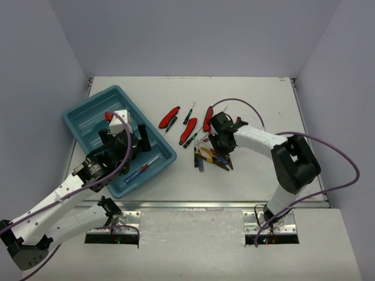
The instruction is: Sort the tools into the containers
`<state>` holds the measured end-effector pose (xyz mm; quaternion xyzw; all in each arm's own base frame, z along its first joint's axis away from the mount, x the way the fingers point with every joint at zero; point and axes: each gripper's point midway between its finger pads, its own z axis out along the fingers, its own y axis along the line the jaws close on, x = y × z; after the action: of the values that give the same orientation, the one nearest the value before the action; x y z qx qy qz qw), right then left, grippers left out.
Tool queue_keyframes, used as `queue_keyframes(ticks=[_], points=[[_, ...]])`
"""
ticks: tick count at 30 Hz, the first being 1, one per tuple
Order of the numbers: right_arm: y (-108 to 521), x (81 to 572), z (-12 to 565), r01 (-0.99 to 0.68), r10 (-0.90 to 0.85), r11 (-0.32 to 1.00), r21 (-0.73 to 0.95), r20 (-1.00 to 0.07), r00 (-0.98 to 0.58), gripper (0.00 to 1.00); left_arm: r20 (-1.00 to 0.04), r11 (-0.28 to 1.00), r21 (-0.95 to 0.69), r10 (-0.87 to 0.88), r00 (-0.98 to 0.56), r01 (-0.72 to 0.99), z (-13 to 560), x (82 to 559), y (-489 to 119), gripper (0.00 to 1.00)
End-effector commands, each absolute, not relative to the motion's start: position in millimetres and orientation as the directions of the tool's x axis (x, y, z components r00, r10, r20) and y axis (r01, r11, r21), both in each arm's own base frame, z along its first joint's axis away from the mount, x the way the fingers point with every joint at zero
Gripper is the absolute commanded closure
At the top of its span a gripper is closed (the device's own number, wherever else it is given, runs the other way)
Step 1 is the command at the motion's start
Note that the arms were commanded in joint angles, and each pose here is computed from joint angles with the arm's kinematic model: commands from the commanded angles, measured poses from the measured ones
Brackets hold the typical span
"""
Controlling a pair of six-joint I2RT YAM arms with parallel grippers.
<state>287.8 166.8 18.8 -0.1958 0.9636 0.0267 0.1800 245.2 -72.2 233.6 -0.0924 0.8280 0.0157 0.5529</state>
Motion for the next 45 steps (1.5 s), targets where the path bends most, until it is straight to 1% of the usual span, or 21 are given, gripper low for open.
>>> queue_keyframes(ticks=[1,5,11,13,15,19,22,23,24,26,28,29,30,31,32,34,35,40,42,44,45], points=[[173,307,17,-0.435,-0.422,0.899,-0.052,-0.372,-0.827,0.69,-0.922,0.988,-0.116,-0.144,-0.359,-0.100,239,253,-89,0.00],[174,302,5,-0.436,-0.421,0.899,-0.038,-0.346,-0.838,0.71,-0.926,0.989,-0.121,-0.145,-0.350,-0.090,243,252,-89,0.00],[165,304,-17,-0.426,-0.432,0.901,-0.087,-0.294,-0.853,0.72,-0.924,0.990,-0.128,-0.142,-0.354,-0.060,242,250,-93,0.00],[165,301,-24,-0.426,-0.432,0.901,-0.084,-0.270,-0.860,0.75,-0.921,0.990,-0.132,-0.139,-0.363,-0.044,241,250,-97,0.00],[165,299,-25,-0.420,-0.424,0.905,-0.076,-0.266,-0.866,0.82,-0.918,0.991,-0.134,-0.132,-0.374,-0.021,240,251,-102,0.00],[169,300,6,-0.380,-0.373,0.924,-0.050,-0.347,-0.860,0.93,-0.901,0.980,-0.194,-0.159,-0.404,0.046,246,249,-120,0.00],[171,304,43,-0.351,-0.327,0.936,-0.026,-0.432,-0.840,0.97,-0.887,0.947,-0.300,-0.234,-0.397,0.113,261,245,-137,0.00],[172,303,55,-0.343,-0.312,0.939,-0.015,-0.455,-0.834,1.00,-0.876,0.918,-0.364,-0.279,-0.393,0.159,271,242,-149,0.00],[176,303,70,-0.342,-0.291,0.940,0.014,-0.493,-0.820,1.00,-0.868,0.889,-0.411,-0.313,-0.386,0.203,279,238,-156,0.00],[192,300,110,-0.380,-0.235,0.917,0.121,-0.607,-0.759,1.00,-0.842,0.807,-0.501,-0.369,-0.395,0.313,289,229,-179,0.00],[215,290,136,-0.473,-0.205,0.849,0.234,-0.679,-0.705,1.00,-0.814,0.700,-0.578,-0.457,-0.359,0.419,314,226,-198,0.00],[239,275,160,-0.577,-0.171,0.741,0.342,-0.736,-0.655,1.00,-0.800,0.630,-0.600,-0.483,-0.356,0.493,322,220,-211,0.00],[259,250,176,-0.654,-0.149,0.606,0.454,-0.742,-0.653,1.00,-0.783,0.573,-0.617,-0.511,-0.354,0.539,330,217,-219,0.00],[272,233,193,-0.703,-0.130,0.488,0.517,-0.754,-0.644,1.00,-0.764,0.513,-0.632,-0.537,-0.356,0.581,337,213,-227,0.00],[282,225,216,-0.751,-0.095,0.393,0.531,-0.788,-0.608,1.00,-0.747,0.444,-0.637,-0.556,-0.364,0.630,343,207,-236,0.00],[293,199,245,-0.766,-0.056,0.219,0.604,-0.776,-0.628,1.00,-0.730,0.373,-0.639,-0.568,-0.379,0.672,346,204,-247,0.00],[296,191,256,-0.784,-0.040,0.157,0.601,-0.789,-0.613,1.00,-0.724,0.356,-0.642,-0.571,-0.386,0.679,347,204,-251,0.02],[296,172,284,-0.804,-0.025,0.052,0.592,-0.804,-0.594,1.00,-0.732,0.363,-0.647,-0.542,-0.412,0.671,340,216,-266,0.20],[297,166,292,-0.812,-0.025,0.017,0.584,-0.811,-0.584,1.00,-0.728,0.363,-0.655,-0.541,-0.422,0.663,338,219,-270,0.31],[297,164,297,-0.816,-0.018,0.008,0.578,-0.816,-0.578,1.00,-0.726,0.363,-0.661,-0.531,-0.437,0.656,334,221,-274,0.35],[298,164,298,-0.816,-0.018,0.006,0.578,-0.816,-0.578,1.00,-0.726,0.355,-0.662,-0.523,-0.447,0.660,334,220,-276,0.40]])
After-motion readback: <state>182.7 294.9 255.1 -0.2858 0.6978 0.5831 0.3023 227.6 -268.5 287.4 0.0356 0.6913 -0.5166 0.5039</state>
